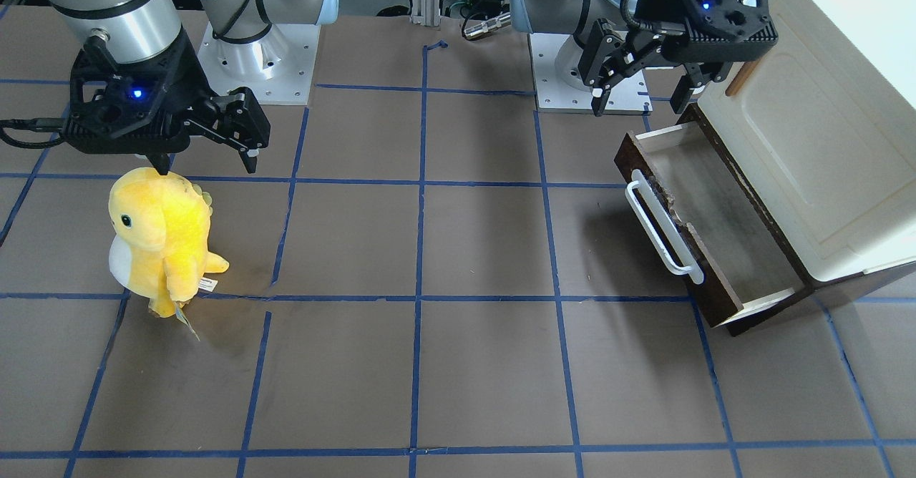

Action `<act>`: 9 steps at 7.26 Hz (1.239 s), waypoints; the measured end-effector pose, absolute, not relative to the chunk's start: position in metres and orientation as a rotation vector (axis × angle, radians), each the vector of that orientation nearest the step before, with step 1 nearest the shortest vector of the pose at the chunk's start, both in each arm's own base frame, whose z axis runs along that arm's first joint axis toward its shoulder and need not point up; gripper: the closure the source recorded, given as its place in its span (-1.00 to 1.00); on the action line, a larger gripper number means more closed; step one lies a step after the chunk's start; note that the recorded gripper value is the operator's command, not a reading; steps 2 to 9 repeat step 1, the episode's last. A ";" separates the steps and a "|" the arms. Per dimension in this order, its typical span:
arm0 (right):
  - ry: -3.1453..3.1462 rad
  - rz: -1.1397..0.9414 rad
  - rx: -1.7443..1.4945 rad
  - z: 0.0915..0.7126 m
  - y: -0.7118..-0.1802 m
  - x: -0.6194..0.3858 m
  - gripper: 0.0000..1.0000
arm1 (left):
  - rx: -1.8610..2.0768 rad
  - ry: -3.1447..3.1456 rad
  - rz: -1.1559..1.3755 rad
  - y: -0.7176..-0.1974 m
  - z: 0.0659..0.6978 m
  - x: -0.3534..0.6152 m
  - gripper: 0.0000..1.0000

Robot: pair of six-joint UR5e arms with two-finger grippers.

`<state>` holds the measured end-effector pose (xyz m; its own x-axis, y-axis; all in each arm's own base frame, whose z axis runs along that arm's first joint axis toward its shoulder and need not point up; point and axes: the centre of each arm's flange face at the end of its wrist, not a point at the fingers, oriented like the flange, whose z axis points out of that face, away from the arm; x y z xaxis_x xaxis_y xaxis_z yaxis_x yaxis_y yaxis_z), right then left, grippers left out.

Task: Pull drawer sideways

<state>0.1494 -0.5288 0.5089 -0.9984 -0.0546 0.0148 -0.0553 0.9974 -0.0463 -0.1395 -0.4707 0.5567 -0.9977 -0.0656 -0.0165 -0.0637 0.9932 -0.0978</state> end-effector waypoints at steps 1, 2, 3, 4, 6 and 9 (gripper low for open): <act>-3.126 0.073 0.086 0.509 -0.529 0.149 -1.00 | -0.102 3.116 -0.152 -0.470 0.556 -0.139 -0.93; -3.126 0.073 0.086 0.509 -0.529 0.149 -1.00 | -0.102 3.116 -0.152 -0.470 0.556 -0.139 -0.93; -3.126 0.073 0.086 0.509 -0.529 0.149 -1.00 | -0.102 3.116 -0.152 -0.470 0.556 -0.139 -0.93; -3.126 0.073 0.086 0.509 -0.529 0.149 -1.00 | -0.102 3.116 -0.152 -0.470 0.556 -0.139 -0.93; -3.126 0.073 0.086 0.509 -0.529 0.149 -1.00 | -0.102 3.116 -0.152 -0.470 0.556 -0.139 -0.93; -3.126 0.073 0.086 0.509 -0.529 0.149 -1.00 | -0.102 3.116 -0.152 -0.470 0.556 -0.139 -0.93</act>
